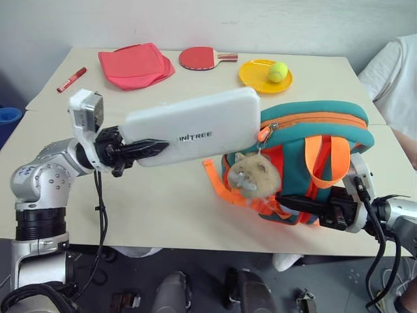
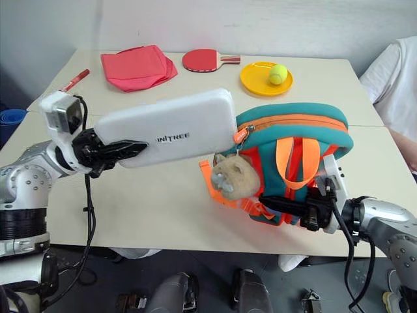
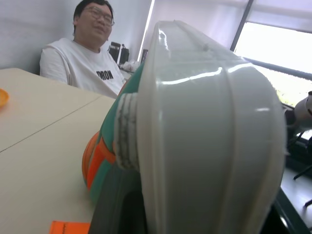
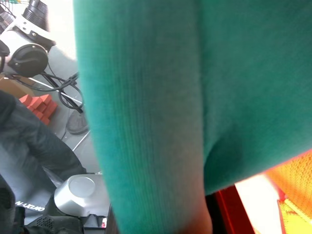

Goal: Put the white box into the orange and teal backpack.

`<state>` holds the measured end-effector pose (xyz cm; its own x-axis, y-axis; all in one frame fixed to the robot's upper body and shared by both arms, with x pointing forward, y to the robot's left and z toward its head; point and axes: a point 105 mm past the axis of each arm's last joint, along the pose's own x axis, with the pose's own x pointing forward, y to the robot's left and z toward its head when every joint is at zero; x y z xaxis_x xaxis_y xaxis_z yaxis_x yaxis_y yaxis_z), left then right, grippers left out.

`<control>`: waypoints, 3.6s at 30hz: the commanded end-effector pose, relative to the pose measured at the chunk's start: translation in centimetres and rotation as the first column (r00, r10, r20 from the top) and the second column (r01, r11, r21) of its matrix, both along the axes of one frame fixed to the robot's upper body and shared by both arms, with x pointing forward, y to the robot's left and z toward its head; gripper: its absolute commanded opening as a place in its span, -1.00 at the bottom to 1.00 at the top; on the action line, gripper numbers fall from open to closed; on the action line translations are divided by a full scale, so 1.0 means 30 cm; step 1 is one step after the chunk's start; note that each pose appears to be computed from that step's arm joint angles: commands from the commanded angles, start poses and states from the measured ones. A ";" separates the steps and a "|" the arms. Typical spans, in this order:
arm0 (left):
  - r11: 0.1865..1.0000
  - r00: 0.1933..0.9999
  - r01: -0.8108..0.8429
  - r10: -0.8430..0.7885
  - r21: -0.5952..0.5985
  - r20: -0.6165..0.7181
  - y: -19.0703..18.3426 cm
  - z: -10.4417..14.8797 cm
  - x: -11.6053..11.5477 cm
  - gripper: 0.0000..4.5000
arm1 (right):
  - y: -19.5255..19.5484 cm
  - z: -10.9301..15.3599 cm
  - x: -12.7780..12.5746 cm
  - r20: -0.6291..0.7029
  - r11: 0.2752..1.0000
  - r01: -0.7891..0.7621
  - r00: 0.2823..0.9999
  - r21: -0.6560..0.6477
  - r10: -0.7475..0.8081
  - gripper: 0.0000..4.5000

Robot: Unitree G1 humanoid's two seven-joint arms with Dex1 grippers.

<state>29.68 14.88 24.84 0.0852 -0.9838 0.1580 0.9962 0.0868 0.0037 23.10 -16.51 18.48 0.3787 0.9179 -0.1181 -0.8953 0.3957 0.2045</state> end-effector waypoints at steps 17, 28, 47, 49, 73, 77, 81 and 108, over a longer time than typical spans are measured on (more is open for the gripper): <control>0.910 0.963 -0.247 0.190 0.333 0.193 -0.022 -0.071 0.193 -0.44 | 0.000 -0.010 -0.047 0.001 1.000 -0.001 1.000 -0.004 0.001 -0.99; 0.892 0.951 -0.008 -0.134 0.452 0.280 -0.111 -0.020 0.105 -0.44 | 0.018 0.011 -0.040 0.015 1.000 -0.009 1.000 -0.003 0.009 -0.99; 0.914 0.932 0.124 -0.241 0.388 0.271 -0.659 -0.028 0.104 -0.44 | 0.065 0.017 0.001 0.051 0.998 -0.061 0.997 0.020 0.060 -0.99; 0.917 0.945 0.095 -0.205 0.387 0.255 -0.649 -0.049 0.118 -0.28 | 0.072 0.013 0.001 0.054 0.998 -0.056 0.997 0.021 0.055 -1.00; 0.980 0.922 0.095 -0.153 0.173 0.357 -0.221 -0.018 0.002 0.57 | 0.084 0.024 0.043 0.088 1.000 -0.005 0.996 0.010 0.004 -1.00; 0.985 0.918 0.108 -0.152 0.138 0.367 -0.269 -0.011 -0.041 0.57 | 0.089 0.022 0.040 0.079 1.000 -0.014 0.997 0.007 0.014 -1.00; 0.991 0.924 0.082 -0.114 0.102 0.364 -0.314 -0.033 -0.039 0.57 | 0.090 0.020 0.037 0.074 1.000 -0.008 0.997 0.009 0.008 -1.00; 0.896 0.944 -0.318 0.268 0.311 0.194 -0.075 -0.276 0.240 -0.95 | 0.054 0.003 0.025 0.090 0.996 0.091 0.992 0.022 -0.093 -1.00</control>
